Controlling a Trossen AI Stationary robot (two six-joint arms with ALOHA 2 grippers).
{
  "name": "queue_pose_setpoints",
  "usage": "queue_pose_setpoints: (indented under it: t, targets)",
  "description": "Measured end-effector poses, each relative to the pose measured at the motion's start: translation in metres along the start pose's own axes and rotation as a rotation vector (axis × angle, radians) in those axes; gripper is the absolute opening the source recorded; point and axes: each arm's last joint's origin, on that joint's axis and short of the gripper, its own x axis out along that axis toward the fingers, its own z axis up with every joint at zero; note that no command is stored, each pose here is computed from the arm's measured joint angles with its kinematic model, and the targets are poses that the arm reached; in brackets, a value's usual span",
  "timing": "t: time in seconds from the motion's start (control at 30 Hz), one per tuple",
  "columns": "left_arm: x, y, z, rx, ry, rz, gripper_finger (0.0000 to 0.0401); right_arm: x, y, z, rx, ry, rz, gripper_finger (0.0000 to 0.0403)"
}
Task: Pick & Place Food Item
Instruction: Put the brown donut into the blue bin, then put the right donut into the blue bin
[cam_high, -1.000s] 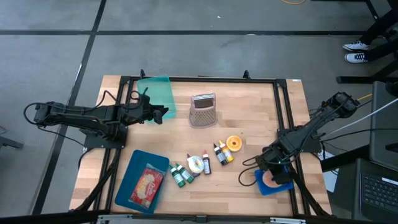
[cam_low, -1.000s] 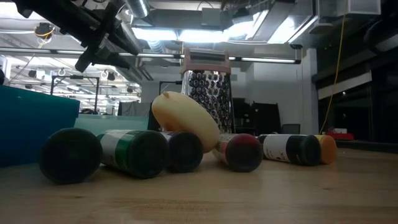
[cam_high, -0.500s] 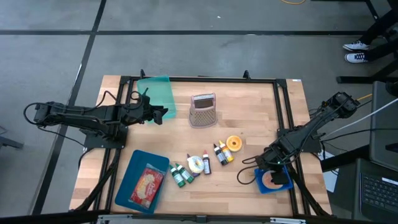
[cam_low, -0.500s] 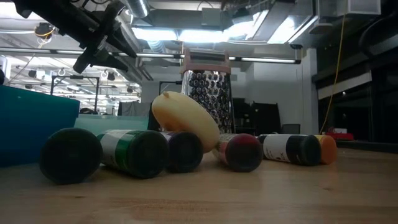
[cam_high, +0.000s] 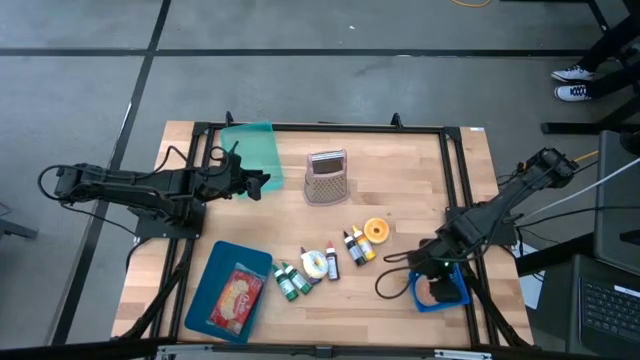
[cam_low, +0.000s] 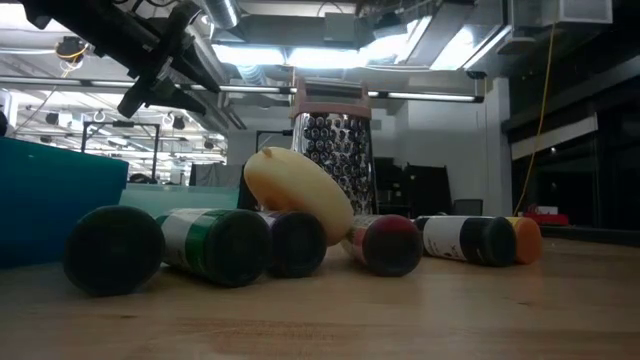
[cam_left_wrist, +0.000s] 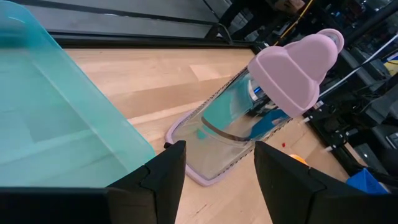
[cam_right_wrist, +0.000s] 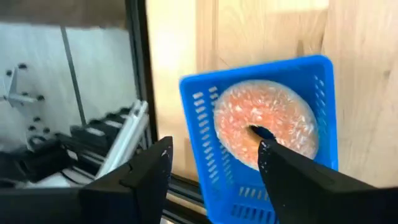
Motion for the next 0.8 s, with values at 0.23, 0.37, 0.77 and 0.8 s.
queue_pose_setpoints:
  t: [0.23, 0.37, 0.77, 0.8]
  targets:
    - [0.000, 0.000, 0.000, 0.000, 0.004, -0.004, 0.0184, -0.014, 0.011, 0.007, 0.031, -0.103, -0.034, 0.0226]
    - [0.000, 0.000, 0.000, 0.000, 0.006, -0.006, 0.0184, -0.017, 0.008, 0.011, 0.068, -0.144, -0.070, 0.0226]
    - [0.000, 0.000, 0.000, 0.000, 0.012, -0.011, 0.0184, -0.044, -0.038, 0.052, 0.314, -0.533, -0.295, 0.0226]
    - [0.000, 0.000, 0.000, -0.001, 0.012, -0.010, 0.0184, -0.046, -0.043, 0.057, 0.338, -0.548, -0.300, 0.0225]
